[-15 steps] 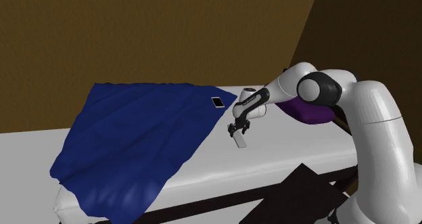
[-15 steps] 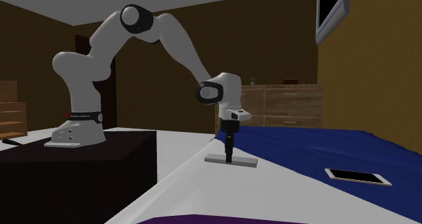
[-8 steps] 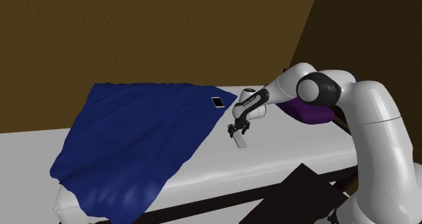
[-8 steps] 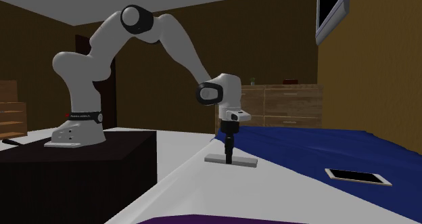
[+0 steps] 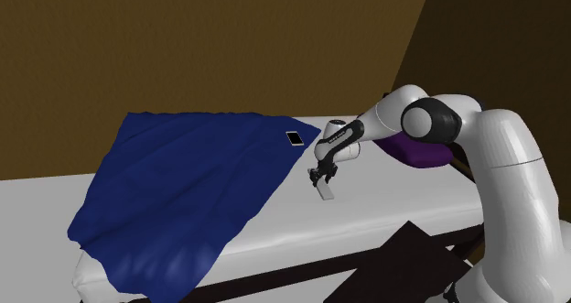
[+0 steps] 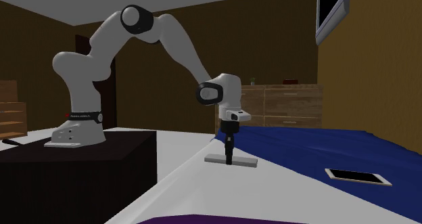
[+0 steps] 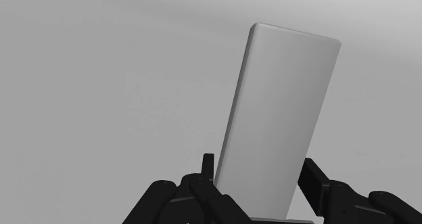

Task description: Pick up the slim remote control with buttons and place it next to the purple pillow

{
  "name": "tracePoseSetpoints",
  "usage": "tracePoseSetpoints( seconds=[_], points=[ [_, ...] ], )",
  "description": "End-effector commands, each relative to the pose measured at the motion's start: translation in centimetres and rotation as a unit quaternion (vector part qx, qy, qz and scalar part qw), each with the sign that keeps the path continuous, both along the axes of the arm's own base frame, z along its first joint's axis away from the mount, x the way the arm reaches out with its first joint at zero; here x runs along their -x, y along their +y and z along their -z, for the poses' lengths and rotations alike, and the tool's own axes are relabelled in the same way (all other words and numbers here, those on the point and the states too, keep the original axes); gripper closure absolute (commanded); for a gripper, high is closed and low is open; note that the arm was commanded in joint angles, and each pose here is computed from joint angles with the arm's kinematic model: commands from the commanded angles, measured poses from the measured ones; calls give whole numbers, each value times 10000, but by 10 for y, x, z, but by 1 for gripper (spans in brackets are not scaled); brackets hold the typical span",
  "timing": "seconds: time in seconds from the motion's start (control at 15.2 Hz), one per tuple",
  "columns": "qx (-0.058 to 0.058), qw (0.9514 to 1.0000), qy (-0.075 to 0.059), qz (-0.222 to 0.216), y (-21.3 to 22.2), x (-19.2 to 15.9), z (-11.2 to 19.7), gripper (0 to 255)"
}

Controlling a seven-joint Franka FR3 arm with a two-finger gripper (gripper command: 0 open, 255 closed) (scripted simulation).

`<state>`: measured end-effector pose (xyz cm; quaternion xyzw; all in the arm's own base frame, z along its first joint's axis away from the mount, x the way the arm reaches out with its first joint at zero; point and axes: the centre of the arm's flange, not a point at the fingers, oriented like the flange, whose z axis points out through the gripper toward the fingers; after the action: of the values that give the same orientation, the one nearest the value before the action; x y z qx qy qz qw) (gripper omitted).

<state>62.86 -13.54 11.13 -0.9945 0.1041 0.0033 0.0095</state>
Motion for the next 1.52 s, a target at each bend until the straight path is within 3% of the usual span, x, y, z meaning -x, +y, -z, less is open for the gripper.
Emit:
tracePoseSetpoints(
  seconds=[0.0, 1.45],
  points=[
    [0, 10000, 2, -2, 0, 0, 0, 255],
    [0, 10000, 2, -2, 0, 0, -110, 255]
  ],
)
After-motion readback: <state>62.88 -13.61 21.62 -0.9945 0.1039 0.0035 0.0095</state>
